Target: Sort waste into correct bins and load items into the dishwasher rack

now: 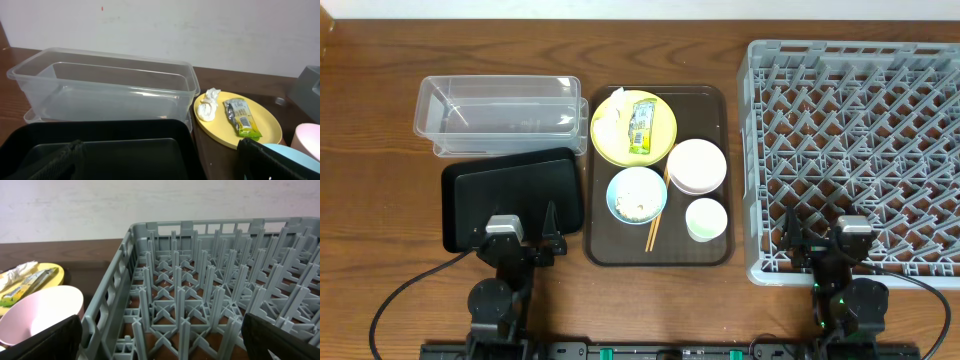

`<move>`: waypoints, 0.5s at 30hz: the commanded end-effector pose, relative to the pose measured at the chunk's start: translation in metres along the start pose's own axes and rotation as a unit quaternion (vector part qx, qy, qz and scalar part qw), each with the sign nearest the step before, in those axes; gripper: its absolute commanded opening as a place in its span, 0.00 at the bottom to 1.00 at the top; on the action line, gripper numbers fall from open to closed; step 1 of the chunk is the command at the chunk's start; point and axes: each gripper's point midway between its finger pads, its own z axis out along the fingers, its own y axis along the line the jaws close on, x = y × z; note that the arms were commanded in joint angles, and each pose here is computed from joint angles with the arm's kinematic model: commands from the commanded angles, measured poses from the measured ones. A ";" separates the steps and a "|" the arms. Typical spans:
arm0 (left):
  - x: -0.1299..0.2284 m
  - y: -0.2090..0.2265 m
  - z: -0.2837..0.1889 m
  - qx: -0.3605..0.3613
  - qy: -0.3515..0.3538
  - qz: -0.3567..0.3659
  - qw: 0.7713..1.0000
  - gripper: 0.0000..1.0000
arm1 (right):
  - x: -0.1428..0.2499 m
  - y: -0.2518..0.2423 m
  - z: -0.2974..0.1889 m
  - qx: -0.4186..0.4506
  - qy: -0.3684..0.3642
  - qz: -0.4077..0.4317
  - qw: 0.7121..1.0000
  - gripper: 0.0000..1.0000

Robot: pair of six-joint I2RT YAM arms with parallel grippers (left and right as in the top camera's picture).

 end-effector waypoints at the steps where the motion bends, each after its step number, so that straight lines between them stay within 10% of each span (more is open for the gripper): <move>1: 0.016 0.005 0.002 -0.008 0.018 0.007 1.000 0.98 | 0.002 -0.003 0.000 0.005 0.003 -0.003 1.000 0.99; 15: -0.007 -0.004 -0.003 0.002 0.049 -0.005 0.999 0.98 | -0.011 0.005 -0.005 -0.014 0.014 0.043 0.999 0.99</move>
